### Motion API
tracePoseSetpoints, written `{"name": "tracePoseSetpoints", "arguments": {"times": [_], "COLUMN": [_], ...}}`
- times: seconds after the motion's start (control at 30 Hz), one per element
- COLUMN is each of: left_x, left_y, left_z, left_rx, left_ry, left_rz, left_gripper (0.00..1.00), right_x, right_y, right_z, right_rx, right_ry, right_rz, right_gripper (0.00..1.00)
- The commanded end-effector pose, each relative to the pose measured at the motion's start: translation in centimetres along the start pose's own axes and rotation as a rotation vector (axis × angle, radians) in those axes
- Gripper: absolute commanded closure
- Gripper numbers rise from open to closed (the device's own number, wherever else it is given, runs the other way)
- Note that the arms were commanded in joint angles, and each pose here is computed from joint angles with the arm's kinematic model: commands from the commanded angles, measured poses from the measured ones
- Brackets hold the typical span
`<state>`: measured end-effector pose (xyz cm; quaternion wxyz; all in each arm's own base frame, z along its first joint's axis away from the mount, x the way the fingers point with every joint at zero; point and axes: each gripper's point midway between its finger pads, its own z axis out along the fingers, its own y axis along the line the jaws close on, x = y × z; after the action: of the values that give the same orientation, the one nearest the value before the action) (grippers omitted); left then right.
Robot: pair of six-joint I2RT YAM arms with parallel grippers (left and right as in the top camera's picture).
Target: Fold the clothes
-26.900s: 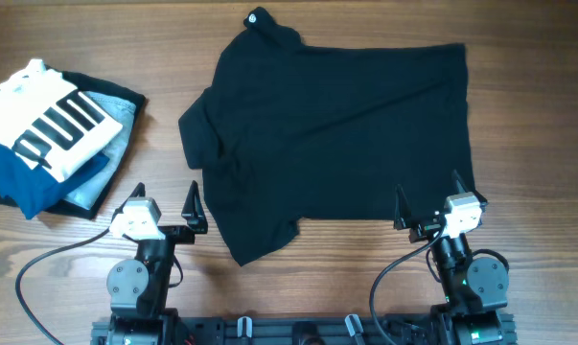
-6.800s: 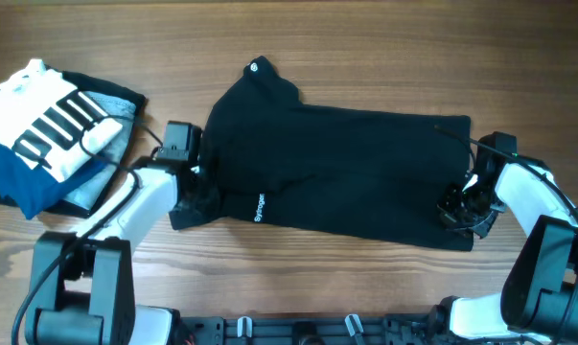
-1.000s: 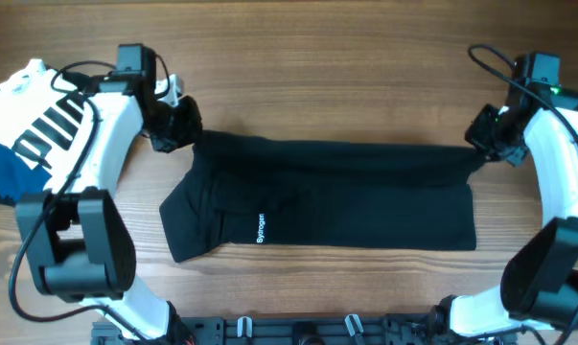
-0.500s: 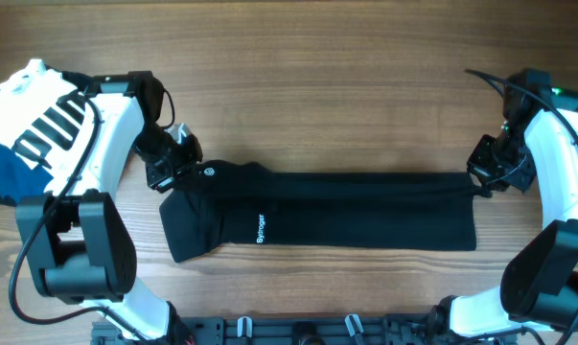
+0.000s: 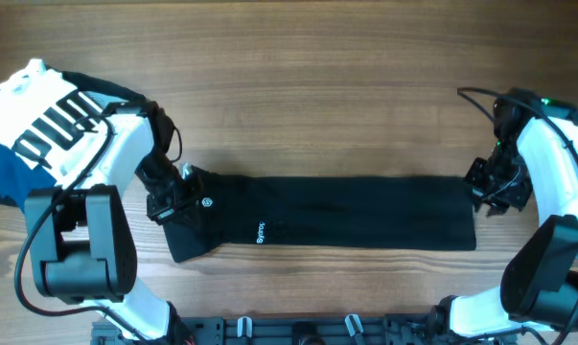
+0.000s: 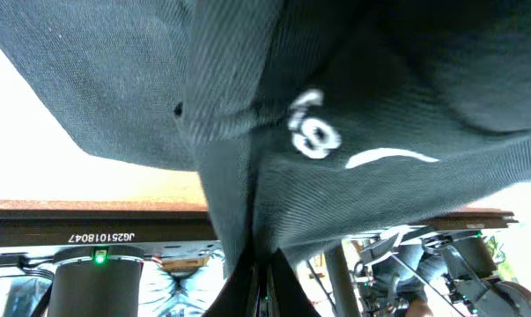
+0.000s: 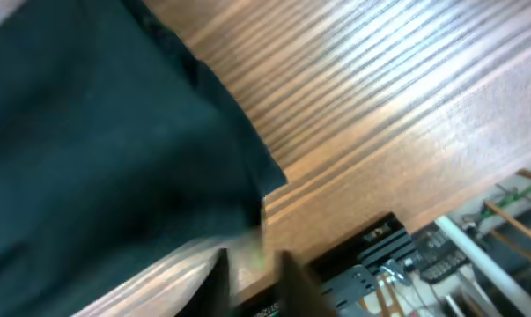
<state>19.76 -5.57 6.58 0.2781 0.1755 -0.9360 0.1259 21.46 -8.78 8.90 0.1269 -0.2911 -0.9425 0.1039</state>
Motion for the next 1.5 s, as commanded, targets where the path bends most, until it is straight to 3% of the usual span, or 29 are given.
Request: {"name": "tracePoseSetpoints", "arguments": {"times": [0.0,0.13,0.2,0.27,0.4,0.47,0.7,0.8,1.0,1.07,1.13,1.27,1.4,1.47], "left_x": [1.1,1.6,1.2,0.1,-3.6,-4.7,-5.8,-5.9,-6.8,-7.2,-7.2,-5.2,-5.6,-5.8], "left_y": [0.4,0.6,0.3,-0.6,-3.2,-3.9,-3.8,-2.4,-2.1,-2.2,-2.2,-0.6,0.2,0.7], "left_z": [-0.1,-0.1,-0.6,-2.2,-6.2,-6.5,-3.0,-1.7,0.2,0.4,0.5,1.2,0.9,0.8], "left_rx": [-0.021,-0.026,-0.018,0.010,0.093,0.101,0.011,-0.075,-0.071,-0.064,-0.063,-0.075,-0.095,-0.117], "left_ry": [0.019,0.037,0.009,-0.091,-0.395,-0.442,-0.439,-0.440,-0.459,-0.475,-0.473,-0.391,-0.417,-0.432], "left_rz": [0.009,0.003,0.013,0.049,0.158,0.184,0.201,0.197,0.209,0.214,0.205,0.038,-0.074,-0.099], "left_gripper": [0.84,0.77,0.76,0.76,0.76,0.73,0.73,0.63,0.62,0.70,0.96,0.96,0.96,0.88], "right_x": [-0.2,-0.7,-0.8,-0.4,-0.4,-0.5,-0.7,-0.8,-0.8,-0.8,-0.8,-1.0,-1.1,-1.1], "right_y": [-1.6,-0.1,2.7,5.6,6.1,6.1,6.1,6.2,6.1,6.1,6.0,5.4,5.2,5.2], "right_z": [0.3,0.3,0.1,-0.6,-0.8,-0.7,-0.8,-0.8,-0.8,-0.8,-0.7,-0.5,-0.5,-0.5], "right_rx": [0.083,0.003,-0.152,-0.324,-0.351,-0.350,-0.352,-0.352,-0.352,-0.352,-0.345,-0.307,-0.294,-0.293], "right_ry": [-0.030,-0.038,-0.032,-0.025,-0.031,-0.033,-0.043,-0.044,-0.044,-0.044,-0.046,-0.052,-0.053,-0.052], "right_rz": [0.080,0.049,-0.089,-0.222,-0.236,-0.236,-0.236,-0.236,-0.235,-0.235,-0.234,-0.219,-0.198,-0.199], "right_gripper": [0.48,0.47,0.47,0.47,0.45,0.45,0.44,0.44,0.44,0.44,0.44,0.44,0.44,0.43]}}
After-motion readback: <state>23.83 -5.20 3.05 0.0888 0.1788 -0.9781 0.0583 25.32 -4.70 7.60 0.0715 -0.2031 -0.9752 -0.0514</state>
